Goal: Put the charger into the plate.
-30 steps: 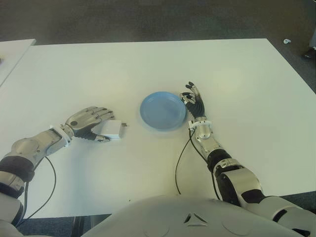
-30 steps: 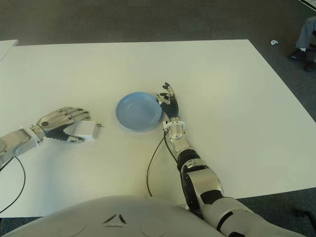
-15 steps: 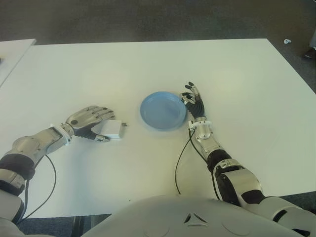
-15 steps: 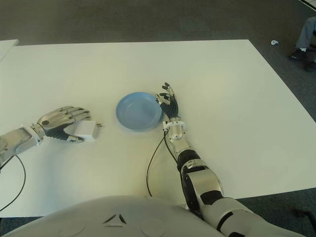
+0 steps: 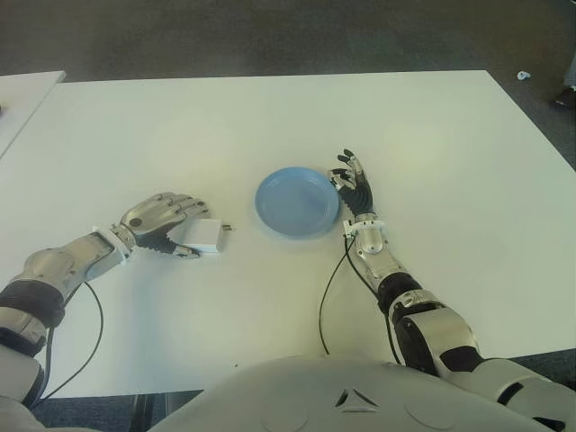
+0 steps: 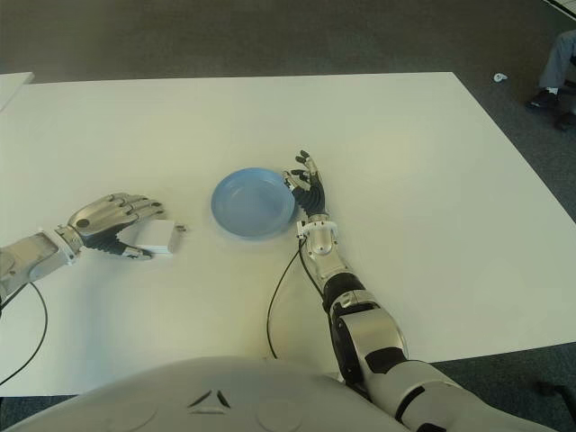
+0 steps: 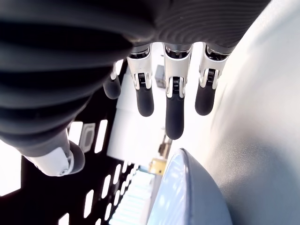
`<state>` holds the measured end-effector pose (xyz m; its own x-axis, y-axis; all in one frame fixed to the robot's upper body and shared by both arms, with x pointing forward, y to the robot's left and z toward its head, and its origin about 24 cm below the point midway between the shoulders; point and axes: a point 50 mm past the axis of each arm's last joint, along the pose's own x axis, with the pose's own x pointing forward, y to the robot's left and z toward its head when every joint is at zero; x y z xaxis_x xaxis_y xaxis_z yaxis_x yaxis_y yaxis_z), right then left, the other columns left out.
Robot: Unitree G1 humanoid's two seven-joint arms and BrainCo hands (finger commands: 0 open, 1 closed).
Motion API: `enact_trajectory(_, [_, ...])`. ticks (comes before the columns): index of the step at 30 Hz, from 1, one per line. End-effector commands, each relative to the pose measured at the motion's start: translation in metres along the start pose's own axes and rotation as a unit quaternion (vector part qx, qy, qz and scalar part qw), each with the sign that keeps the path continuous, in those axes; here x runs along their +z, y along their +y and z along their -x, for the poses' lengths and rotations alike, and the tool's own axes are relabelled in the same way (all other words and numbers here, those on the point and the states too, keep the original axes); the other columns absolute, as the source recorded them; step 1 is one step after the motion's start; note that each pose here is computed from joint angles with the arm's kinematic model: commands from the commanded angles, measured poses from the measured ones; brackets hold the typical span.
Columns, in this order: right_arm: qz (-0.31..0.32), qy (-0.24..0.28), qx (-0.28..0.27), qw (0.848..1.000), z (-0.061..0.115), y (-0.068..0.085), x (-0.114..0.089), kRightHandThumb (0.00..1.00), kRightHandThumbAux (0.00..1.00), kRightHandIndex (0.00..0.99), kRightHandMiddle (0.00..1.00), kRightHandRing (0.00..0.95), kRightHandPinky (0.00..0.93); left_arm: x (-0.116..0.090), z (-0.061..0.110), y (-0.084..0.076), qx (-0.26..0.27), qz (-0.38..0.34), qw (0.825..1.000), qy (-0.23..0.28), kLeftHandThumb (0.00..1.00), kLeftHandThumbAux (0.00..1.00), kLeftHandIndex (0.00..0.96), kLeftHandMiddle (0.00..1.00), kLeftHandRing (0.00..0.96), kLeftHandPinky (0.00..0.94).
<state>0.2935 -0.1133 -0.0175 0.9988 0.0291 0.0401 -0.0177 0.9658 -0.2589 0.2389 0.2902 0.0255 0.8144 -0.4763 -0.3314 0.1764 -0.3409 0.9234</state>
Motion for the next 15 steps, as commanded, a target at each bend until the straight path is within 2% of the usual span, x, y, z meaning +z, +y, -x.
enact_trajectory(1, [0.012, 0.126, 0.020, 0.992, 0.041, 0.011, -0.046, 0.000, 0.531, 0.000, 0.181, 0.279, 0.199, 0.009, 0.000, -0.006, -0.007, 0.002, 1.000, 0.014, 0.619, 0.366, 0.400, 0.585, 0.549, 0.573])
enact_trajectory(4, [0.010, 0.128, 0.020, 0.992, 0.041, 0.012, -0.046, 0.000, 0.529, 0.000, 0.187, 0.284, 0.203, 0.019, -0.002, 0.004, 0.006, 0.015, 0.999, 0.029, 0.689, 0.583, 0.426, 0.659, 0.634, 0.670])
enact_trajectory(6, [0.009, 0.128, 0.020, 0.992, 0.040, 0.012, -0.046, 0.000, 0.527, 0.000, 0.189, 0.284, 0.202, 0.026, -0.001, 0.009, 0.009, 0.022, 0.999, 0.043, 0.707, 0.635, 0.433, 0.689, 0.670, 0.708])
enact_trajectory(10, [0.006, 0.128, 0.020, 0.992, 0.040, 0.012, -0.046, 0.000, 0.522, 0.000, 0.181, 0.275, 0.198, 0.032, 0.002, 0.015, 0.001, 0.032, 0.997, 0.076, 0.726, 0.681, 0.441, 0.755, 0.745, 0.788])
enact_trajectory(15, [0.001, 0.130, 0.017, 0.991, 0.040, 0.013, -0.045, 0.000, 0.509, 0.000, 0.177, 0.269, 0.190, 0.032, 0.005, 0.019, -0.010, 0.037, 0.994, 0.103, 0.733, 0.692, 0.443, 0.807, 0.799, 0.824])
